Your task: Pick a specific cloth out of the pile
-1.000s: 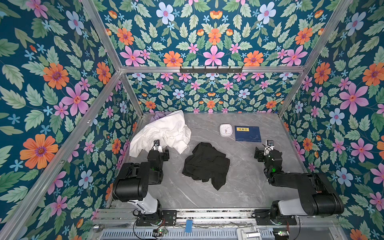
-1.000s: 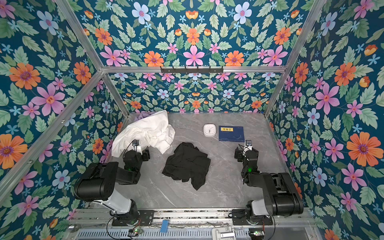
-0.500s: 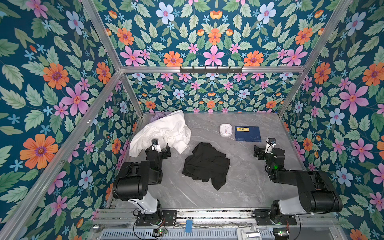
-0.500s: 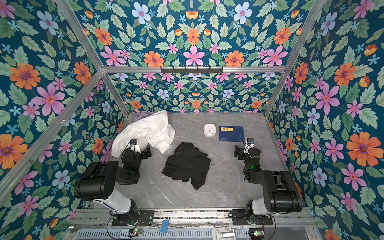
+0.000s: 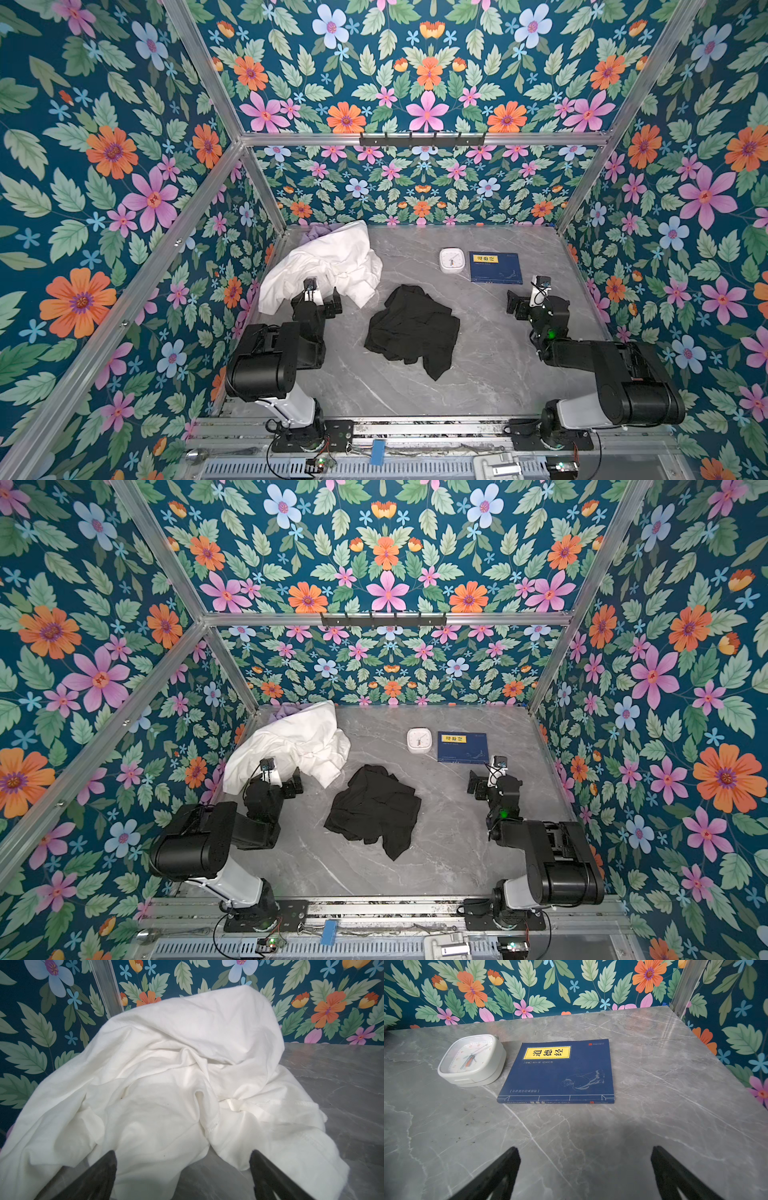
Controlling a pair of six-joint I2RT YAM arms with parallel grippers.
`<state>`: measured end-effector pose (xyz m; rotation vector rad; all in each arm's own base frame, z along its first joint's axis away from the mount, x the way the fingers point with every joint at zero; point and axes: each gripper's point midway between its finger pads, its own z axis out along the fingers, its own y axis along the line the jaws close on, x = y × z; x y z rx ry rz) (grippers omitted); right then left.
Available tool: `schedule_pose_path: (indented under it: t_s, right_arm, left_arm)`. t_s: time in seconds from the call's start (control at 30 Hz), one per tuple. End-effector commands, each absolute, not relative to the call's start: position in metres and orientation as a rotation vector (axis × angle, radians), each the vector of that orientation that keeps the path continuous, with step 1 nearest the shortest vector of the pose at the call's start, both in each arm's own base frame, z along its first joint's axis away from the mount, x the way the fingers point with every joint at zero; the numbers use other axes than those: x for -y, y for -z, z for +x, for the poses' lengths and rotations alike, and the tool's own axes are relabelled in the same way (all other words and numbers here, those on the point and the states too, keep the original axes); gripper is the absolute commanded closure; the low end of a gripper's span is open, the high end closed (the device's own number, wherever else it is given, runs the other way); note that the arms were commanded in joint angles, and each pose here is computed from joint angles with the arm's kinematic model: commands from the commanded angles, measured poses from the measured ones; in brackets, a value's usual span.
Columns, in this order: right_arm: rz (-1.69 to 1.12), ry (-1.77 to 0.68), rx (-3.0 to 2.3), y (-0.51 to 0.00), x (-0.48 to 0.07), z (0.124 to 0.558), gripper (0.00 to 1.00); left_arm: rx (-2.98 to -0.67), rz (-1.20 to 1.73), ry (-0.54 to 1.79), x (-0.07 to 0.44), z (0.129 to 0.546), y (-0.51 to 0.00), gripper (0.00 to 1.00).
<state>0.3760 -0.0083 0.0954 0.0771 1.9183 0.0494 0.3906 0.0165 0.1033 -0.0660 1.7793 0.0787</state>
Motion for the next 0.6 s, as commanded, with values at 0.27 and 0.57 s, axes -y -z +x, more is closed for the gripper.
schedule_pose_path:
  t_s: [0.27, 0.57]
  right_arm:
    - [0.082, -0.063, -1.92, -0.096, 0.0069, 0.376, 0.01]
    - [0.081, -0.062, -1.919, -0.0961, 0.0069, 0.376, 0.01]
  left_arm:
    - [-1.758, -0.062, -0.063, -0.015, 0.3939, -0.1094, 0.0]
    - [-1.741, -0.063, -0.068, -0.0153, 0.3911, -0.1126, 0.0]
